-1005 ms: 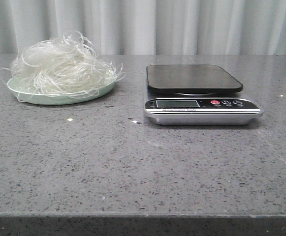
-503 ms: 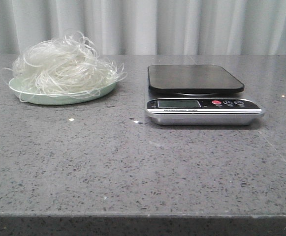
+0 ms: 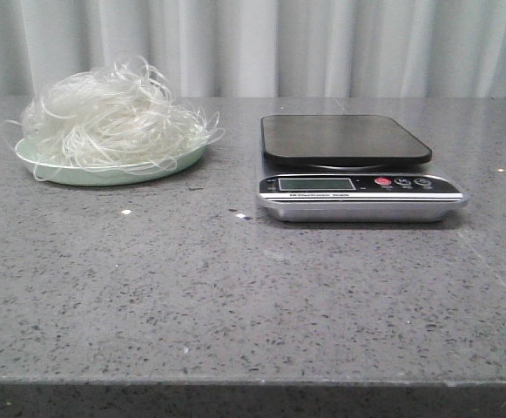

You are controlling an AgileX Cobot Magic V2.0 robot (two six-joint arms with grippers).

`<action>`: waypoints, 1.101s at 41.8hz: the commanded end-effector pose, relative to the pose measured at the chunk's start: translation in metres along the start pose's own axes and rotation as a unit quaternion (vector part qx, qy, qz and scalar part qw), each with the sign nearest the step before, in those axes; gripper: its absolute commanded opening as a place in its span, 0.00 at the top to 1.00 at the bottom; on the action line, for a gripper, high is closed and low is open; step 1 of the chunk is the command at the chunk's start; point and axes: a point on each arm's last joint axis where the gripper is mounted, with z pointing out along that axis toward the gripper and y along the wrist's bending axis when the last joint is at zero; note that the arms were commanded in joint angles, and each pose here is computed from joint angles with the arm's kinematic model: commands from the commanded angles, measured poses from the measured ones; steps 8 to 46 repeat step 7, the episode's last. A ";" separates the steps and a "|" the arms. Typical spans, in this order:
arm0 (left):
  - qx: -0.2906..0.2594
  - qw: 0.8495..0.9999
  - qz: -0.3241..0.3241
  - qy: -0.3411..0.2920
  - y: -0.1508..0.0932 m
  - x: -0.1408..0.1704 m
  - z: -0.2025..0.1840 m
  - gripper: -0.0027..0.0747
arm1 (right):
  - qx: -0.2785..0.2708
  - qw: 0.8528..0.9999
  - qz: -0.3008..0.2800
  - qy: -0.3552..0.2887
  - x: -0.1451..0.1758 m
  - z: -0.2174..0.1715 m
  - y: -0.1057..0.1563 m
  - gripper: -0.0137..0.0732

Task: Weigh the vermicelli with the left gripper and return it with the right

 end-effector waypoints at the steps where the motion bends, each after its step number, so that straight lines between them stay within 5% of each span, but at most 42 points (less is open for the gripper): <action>1: 0.009 0.999 -0.008 -0.042 -0.001 -0.005 -0.001 0.79 | 0.000 0.999 -0.002 -0.050 -0.010 -0.002 0.000 0.67; 46: 0.009 0.999 -0.008 -0.042 -0.001 -0.005 -0.001 0.79 | 0.000 0.999 -0.002 -0.050 -0.010 -0.002 0.000 0.67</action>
